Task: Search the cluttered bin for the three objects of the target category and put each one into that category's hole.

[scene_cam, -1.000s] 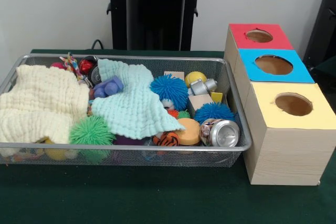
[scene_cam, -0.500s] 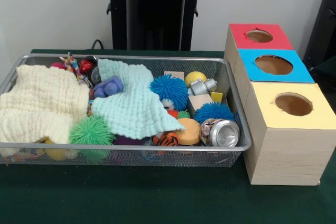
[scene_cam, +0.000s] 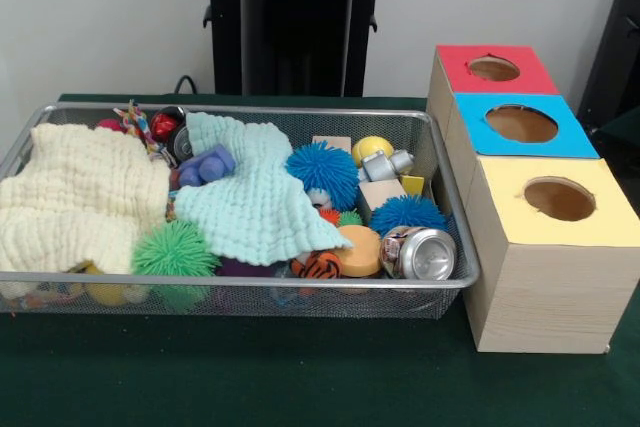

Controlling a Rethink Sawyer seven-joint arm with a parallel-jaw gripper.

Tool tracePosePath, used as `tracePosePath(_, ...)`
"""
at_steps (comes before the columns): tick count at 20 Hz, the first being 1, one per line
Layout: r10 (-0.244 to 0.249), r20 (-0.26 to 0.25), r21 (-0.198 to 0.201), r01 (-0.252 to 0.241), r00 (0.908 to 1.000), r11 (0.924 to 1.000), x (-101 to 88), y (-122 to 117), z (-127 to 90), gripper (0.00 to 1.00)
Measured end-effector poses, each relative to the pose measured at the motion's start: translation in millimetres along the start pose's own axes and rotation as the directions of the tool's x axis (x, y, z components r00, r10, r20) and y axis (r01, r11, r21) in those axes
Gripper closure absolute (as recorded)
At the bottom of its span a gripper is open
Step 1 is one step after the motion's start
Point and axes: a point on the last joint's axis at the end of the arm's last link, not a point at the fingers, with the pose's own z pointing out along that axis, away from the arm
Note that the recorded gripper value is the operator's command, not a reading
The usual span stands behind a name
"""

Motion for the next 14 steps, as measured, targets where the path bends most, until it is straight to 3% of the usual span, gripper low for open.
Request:
tracePosePath(6, 0.042, 0.002, -0.005, -0.042, 0.9991, 0.9991, -4.5, -20, 6, 0.0)
tracePosePath(14, 0.039, 0.015, -0.004, -0.039, 0.9991, 0.9992, -8.9, -31, 12, 0.0)
